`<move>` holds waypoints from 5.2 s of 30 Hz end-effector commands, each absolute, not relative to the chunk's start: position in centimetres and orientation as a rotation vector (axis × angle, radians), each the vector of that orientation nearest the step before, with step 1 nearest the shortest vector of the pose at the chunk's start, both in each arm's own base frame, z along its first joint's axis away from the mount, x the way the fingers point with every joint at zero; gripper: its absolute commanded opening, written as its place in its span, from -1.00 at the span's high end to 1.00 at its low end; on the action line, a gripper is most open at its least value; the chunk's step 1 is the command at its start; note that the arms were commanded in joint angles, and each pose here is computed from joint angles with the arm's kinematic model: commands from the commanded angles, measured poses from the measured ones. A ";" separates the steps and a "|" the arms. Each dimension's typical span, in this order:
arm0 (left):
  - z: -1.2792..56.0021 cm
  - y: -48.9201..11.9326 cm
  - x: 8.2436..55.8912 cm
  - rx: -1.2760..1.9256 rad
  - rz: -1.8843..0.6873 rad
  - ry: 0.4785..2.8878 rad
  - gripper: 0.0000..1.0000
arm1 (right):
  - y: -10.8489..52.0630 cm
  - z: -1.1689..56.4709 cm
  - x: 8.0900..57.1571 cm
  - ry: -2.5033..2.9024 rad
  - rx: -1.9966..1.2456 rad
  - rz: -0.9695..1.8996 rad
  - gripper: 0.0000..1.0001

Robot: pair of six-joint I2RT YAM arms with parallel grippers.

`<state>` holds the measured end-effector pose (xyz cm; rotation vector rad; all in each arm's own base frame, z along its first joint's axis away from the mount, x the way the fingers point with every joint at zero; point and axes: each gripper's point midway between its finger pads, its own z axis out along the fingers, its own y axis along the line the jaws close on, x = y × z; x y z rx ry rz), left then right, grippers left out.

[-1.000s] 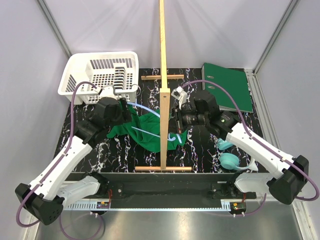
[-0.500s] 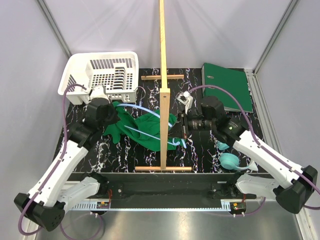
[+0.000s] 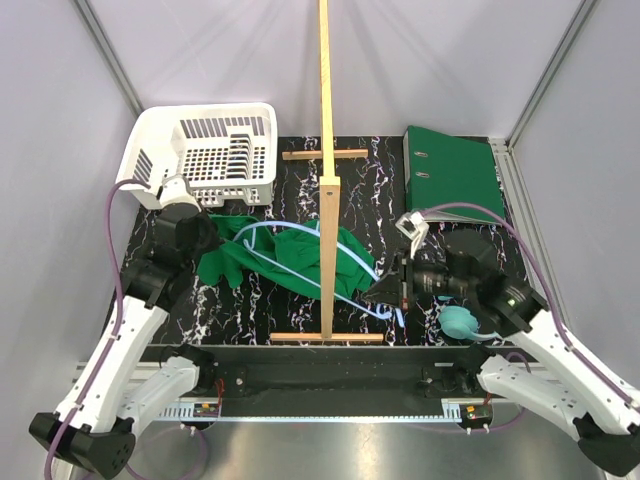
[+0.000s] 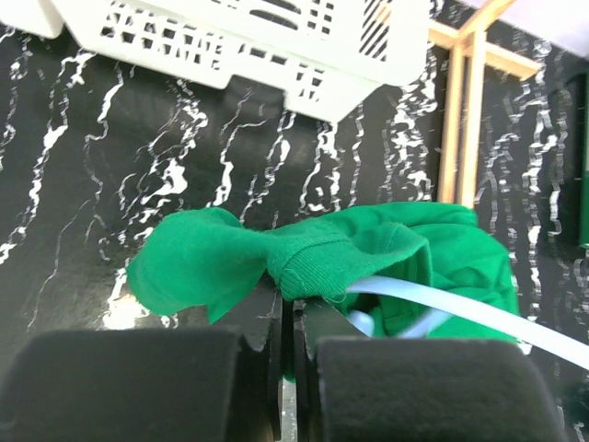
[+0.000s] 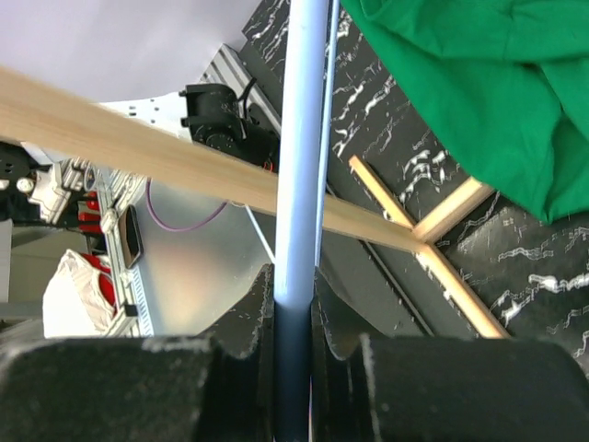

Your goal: Remove the t-shirt from the hanger

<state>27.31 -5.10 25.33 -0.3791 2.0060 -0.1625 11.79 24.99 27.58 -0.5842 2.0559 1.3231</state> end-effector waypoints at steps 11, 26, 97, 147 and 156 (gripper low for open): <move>24.3 -3.0 27.4 -0.425 -0.085 1.976 1.00 | 19.0 30.3 11.0 1.970 -0.328 1.139 1.00; 37.1 5.7 21.3 -0.518 0.266 1.649 1.00 | 17.4 32.4 13.0 1.880 -0.271 1.005 1.00; 27.6 -3.1 20.6 -0.606 -0.375 1.905 -0.98 | 21.9 42.3 29.5 1.765 -0.121 1.028 1.00; 26.6 -3.8 20.9 -0.587 -0.384 1.964 -0.98 | 27.8 46.9 37.4 1.668 -0.382 1.405 0.99; 24.3 -4.5 21.3 -0.612 -0.382 2.087 -0.98 | 27.0 44.3 39.1 1.760 -0.328 1.420 -0.18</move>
